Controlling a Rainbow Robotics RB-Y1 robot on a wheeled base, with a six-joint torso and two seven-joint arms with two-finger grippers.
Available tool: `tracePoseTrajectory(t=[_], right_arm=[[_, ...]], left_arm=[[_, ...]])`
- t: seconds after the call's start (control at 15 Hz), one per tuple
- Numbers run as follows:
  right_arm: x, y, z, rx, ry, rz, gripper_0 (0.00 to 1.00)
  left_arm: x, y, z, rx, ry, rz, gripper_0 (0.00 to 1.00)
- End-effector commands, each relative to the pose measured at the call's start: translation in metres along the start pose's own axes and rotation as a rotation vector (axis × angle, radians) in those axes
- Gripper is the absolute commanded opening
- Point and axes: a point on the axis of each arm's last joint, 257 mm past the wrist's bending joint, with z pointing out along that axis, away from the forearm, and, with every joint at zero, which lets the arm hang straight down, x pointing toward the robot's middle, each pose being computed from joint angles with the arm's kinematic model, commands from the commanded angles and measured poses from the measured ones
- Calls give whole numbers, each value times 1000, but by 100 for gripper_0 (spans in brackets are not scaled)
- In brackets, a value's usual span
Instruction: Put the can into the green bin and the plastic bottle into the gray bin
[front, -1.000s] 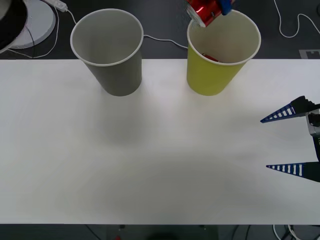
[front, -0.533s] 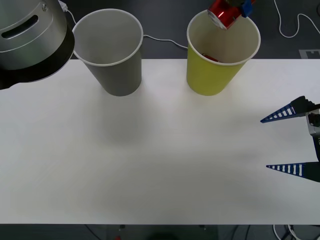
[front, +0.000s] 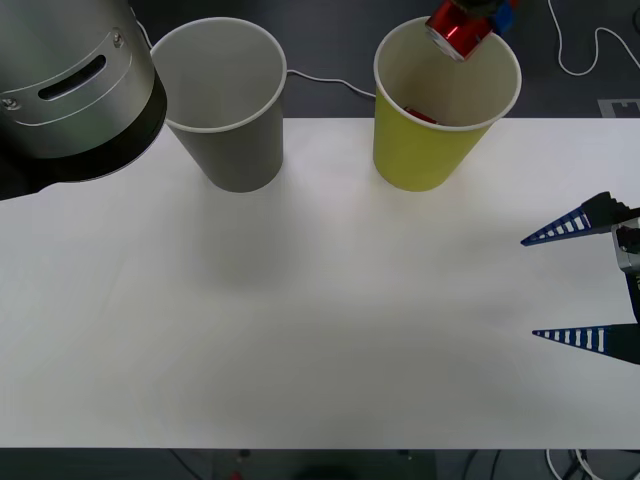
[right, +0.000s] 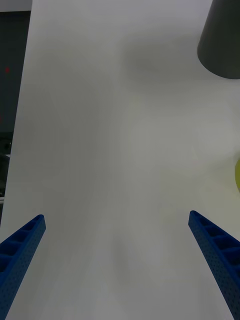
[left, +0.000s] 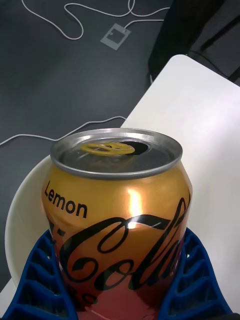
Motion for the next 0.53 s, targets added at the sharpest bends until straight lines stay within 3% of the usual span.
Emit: tracePoseTrajectory(t=[0.07, 0.53], right_arm=[[0, 0, 0, 0, 0, 0, 100], [0, 0, 0, 0, 0, 0, 100]], left_arm=[[-2, 0, 0, 2, -10, -4, 100], [-3, -1, 0, 11, -11, -5, 100]])
